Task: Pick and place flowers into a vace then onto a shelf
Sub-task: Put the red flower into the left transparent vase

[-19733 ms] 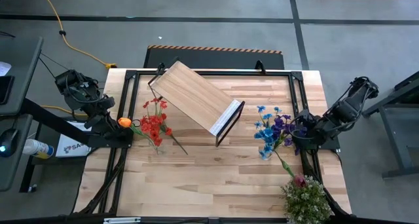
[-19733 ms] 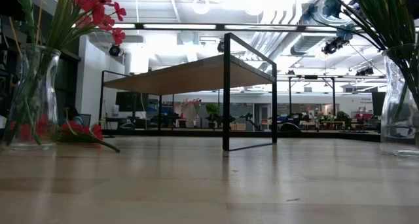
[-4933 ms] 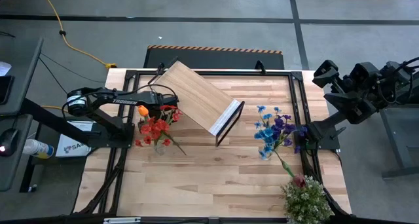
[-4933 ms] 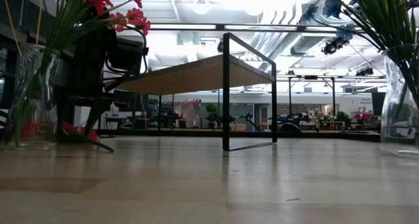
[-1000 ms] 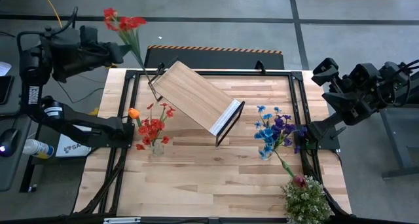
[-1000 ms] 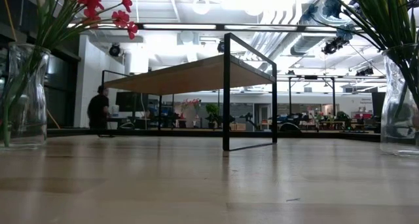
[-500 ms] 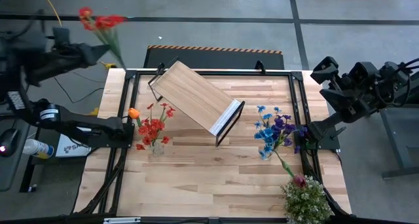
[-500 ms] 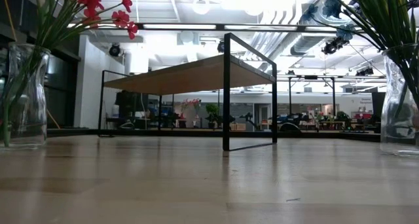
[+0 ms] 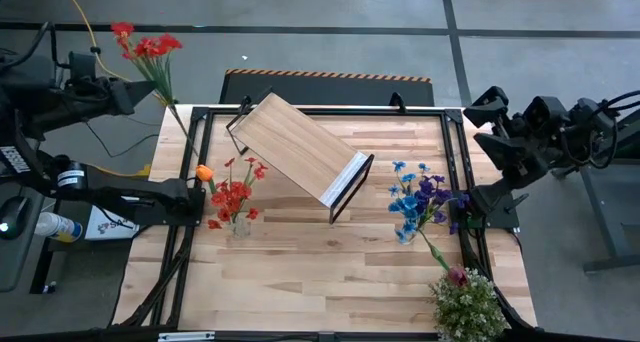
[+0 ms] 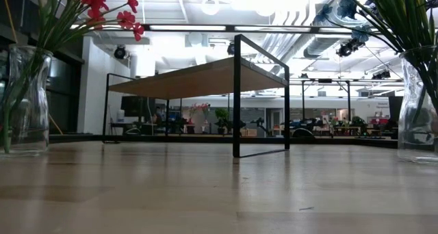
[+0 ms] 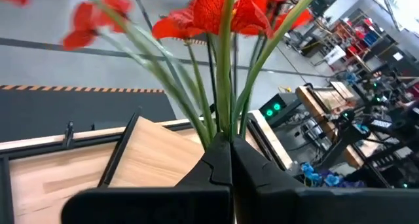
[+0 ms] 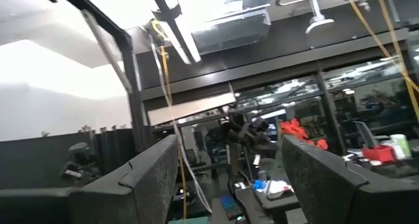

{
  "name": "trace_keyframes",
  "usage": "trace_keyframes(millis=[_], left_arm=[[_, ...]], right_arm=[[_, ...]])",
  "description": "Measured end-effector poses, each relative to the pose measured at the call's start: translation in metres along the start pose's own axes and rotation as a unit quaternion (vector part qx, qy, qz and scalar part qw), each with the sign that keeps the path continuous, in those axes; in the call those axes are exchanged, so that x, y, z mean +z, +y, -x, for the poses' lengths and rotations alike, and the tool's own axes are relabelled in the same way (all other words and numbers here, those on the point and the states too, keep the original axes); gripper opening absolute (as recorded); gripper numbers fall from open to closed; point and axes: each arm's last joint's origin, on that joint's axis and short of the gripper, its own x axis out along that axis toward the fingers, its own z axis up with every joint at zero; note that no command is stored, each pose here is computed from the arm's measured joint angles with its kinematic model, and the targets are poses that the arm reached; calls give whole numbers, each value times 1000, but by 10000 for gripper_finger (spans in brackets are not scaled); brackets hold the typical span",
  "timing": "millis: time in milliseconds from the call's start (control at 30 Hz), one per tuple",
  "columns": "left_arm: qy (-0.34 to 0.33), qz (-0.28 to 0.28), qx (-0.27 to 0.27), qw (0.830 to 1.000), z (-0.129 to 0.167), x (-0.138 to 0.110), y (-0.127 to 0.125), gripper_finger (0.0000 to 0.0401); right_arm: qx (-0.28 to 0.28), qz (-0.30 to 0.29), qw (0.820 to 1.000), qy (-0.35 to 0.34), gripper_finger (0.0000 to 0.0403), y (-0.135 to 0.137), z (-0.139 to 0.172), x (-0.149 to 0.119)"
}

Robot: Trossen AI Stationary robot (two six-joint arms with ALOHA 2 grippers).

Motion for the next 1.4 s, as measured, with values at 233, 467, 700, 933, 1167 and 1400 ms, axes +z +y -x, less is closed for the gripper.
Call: trace_keyframes(millis=[233, 467, 700, 933, 1167, 1400], left_arm=[[-30, 9, -31, 999, 35, -4, 22, 24], [-40, 7, -56, 998, 61, -12, 43, 24], [-28, -35, -81, 996, 66, -14, 46, 24], [-27, -51, -104, 993, 77, -22, 54, 24], [-38, -76, -72, 994, 89, -54, 59, 24], [-65, -71, -66, 993, 109, -95, 55, 24]], right_arm=[[-7, -1, 1000, -9, 261, 3, -10, -5], [-7, 5, 1000, -20, 261, 4, -13, -5], [-30, 18, 999, -20, 261, 3, -13, -5], [-33, 25, 998, -36, 261, 3, -13, -1], [-34, 25, 998, -55, 261, 3, -12, 3], [-35, 35, 996, -78, 261, 3, -11, 7]])
